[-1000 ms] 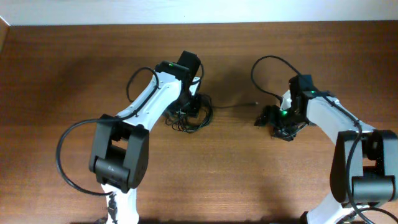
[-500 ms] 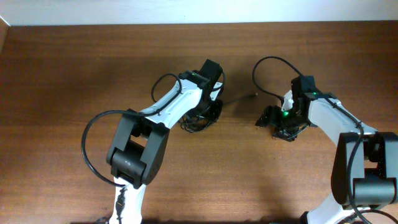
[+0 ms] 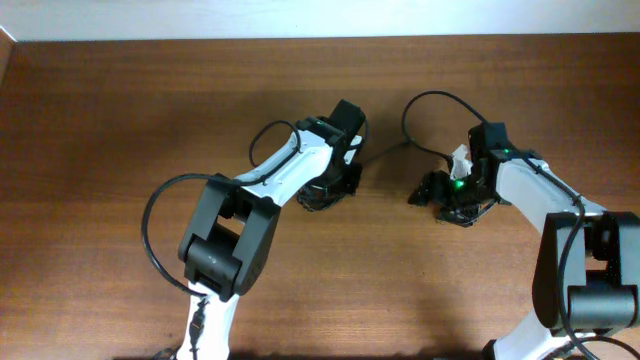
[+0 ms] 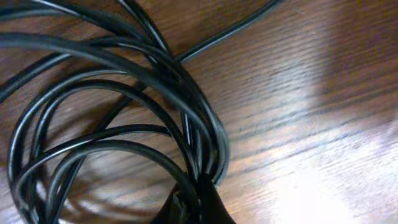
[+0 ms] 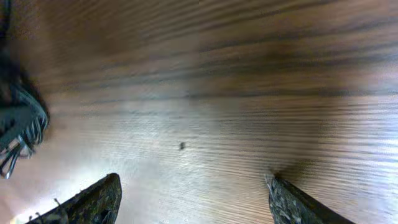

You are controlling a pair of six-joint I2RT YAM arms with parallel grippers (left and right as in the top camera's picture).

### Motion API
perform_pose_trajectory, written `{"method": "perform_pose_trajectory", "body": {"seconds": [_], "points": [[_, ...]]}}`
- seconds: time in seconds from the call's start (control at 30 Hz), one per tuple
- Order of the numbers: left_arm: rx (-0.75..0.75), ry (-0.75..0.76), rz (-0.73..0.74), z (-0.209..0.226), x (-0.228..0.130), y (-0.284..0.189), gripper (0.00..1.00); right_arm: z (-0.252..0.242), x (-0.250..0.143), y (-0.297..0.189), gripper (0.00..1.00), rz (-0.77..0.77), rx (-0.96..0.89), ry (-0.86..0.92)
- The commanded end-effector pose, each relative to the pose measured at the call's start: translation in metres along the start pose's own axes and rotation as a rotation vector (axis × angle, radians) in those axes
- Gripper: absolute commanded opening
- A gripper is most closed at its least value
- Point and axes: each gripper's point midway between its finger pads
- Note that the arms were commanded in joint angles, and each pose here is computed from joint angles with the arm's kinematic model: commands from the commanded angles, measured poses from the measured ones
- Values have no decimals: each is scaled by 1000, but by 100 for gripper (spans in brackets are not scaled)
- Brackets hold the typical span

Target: Untangle cables

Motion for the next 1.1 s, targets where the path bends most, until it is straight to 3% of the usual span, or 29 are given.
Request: {"method": "perform_pose_trajectory", "body": {"seconds": [0.0, 0.1, 0.27, 0.33, 0.4, 0.5, 0.83, 0.87, 0.97, 1.07], "points": [[7, -25, -98, 8, 10, -53, 0, 28, -28, 5, 77, 137, 231, -101], [-116, -37, -131, 4, 10, -83, 0, 50, -34, -2, 78, 178, 362, -106], [-620, 80, -195, -28, 8, -127, 0, 99, -44, -34, 77, 250, 700, -160], [-716, 110, -227, -33, 8, -139, 0, 117, -44, -50, 76, 259, 836, -216], [-757, 113, -237, -37, 8, -144, 0, 121, -41, -53, 76, 257, 858, -217], [-881, 138, -266, -51, 9, -161, 0, 124, -37, -55, 64, 250, 863, -214], [-855, 145, -271, -49, 10, -158, 0, 188, -45, -52, 64, 271, 912, -332], [-856, 145, -271, -49, 10, -158, 0, 191, -42, -52, 61, 258, 909, -319], [-856, 145, -271, -49, 10, -158, 0, 193, -31, -47, 34, 202, 876, -292], [-852, 136, -276, -45, 11, -158, 0, 192, -26, -43, 27, 170, 858, -280]]}}
Point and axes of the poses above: each gripper's point midway between its finger pads, its own y axis out along the fingers, its own z axis along the line the jaws close on, x = y × z, and after that the axes turned 7 degrees about y, right-handed
